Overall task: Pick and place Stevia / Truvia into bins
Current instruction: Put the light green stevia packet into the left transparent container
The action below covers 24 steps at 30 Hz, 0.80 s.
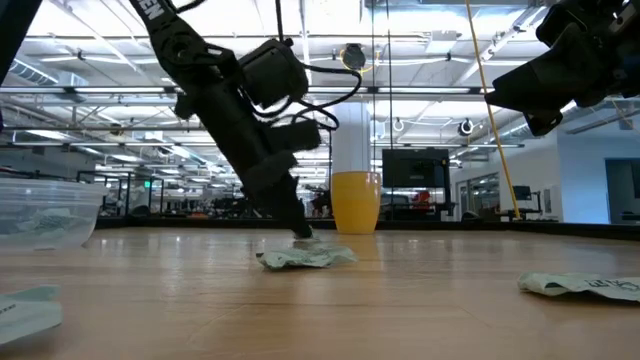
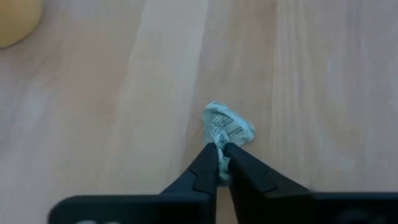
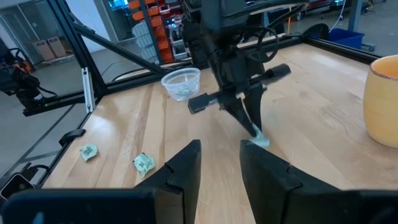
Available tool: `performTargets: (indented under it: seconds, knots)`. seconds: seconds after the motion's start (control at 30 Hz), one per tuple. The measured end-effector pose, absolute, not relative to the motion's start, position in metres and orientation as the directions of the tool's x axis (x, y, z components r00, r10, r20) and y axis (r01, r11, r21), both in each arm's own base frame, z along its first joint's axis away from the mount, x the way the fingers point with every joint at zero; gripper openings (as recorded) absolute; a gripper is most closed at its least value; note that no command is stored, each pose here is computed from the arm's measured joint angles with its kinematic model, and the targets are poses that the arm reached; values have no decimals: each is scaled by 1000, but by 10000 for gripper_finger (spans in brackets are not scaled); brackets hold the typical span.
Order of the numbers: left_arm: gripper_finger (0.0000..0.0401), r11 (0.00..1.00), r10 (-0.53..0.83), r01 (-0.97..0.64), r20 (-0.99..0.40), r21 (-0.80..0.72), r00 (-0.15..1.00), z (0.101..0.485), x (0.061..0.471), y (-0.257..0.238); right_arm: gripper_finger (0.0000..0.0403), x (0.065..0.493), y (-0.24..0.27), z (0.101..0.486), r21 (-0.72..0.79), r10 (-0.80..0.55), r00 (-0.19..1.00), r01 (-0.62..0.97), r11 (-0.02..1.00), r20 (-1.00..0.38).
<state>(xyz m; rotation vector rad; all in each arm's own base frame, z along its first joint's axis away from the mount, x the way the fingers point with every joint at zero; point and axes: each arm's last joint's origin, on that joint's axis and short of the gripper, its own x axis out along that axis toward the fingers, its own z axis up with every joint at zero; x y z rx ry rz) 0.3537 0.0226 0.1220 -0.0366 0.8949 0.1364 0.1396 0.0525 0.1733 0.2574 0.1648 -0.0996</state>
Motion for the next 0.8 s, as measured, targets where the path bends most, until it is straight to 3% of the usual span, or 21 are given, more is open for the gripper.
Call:
performTargets:
  seconds: [0.2, 0.4, 0.57, 0.7, 0.8]
  knots:
    - [12, 995, 96, -94, -759, 46, 644, 165, 339, 18, 105, 140, 53, 173, 249, -73, 982, 116, 962, -175]
    - [48, 993, 48, -118, -812, -26, 582, 216, 295, -4, 105, 139, 53, 173, 267, -74, 981, 121, 956, -182]
    - [43, 959, 31, -259, -867, -115, 498, 244, 249, -37, 105, 139, 53, 172, 266, -73, 980, 121, 956, -183]
    - [14, 923, 58, -373, -920, -99, 387, 249, 214, -63, 105, 139, 53, 172, 266, -74, 980, 122, 956, -183]
    - [15, 879, 82, -469, -945, -81, 317, 248, 196, -80, 105, 139, 53, 172, 266, -74, 980, 121, 956, -183]
